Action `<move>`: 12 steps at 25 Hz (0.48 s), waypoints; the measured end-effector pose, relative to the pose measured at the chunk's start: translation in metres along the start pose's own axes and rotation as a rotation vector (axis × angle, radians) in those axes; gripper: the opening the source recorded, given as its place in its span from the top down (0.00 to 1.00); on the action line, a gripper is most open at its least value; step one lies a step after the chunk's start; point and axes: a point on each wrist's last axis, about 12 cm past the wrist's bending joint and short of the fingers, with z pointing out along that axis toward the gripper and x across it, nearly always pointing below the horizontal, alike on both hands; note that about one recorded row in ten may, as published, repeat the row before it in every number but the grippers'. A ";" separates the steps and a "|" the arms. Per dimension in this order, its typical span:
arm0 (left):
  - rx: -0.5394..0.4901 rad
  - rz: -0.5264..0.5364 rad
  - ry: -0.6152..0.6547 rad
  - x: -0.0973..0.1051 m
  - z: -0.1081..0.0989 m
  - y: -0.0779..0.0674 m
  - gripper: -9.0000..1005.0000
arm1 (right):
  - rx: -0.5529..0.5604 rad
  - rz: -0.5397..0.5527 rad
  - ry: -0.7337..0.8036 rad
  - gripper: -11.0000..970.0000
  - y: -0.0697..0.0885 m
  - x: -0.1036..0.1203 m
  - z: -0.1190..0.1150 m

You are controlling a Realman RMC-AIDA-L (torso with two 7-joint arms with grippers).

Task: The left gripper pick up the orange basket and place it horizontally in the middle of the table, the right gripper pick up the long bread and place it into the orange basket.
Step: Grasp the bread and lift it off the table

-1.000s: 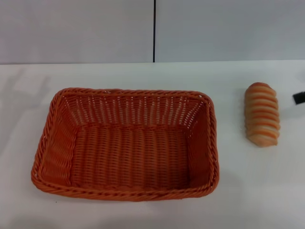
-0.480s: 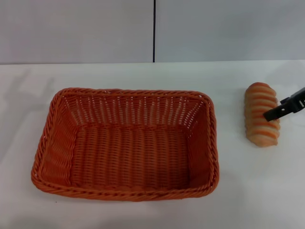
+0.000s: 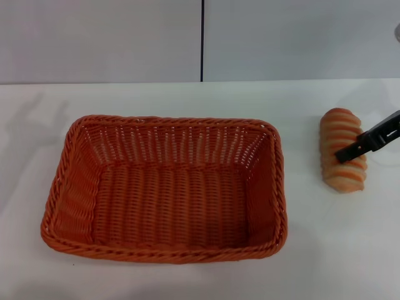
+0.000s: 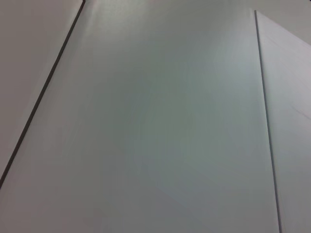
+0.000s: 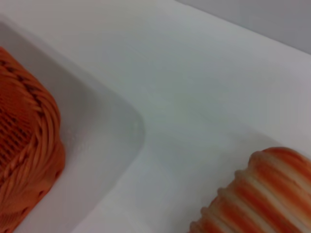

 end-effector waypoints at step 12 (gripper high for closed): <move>0.002 -0.005 0.006 0.000 -0.001 0.000 0.43 | -0.001 -0.009 0.025 0.28 0.003 -0.003 0.007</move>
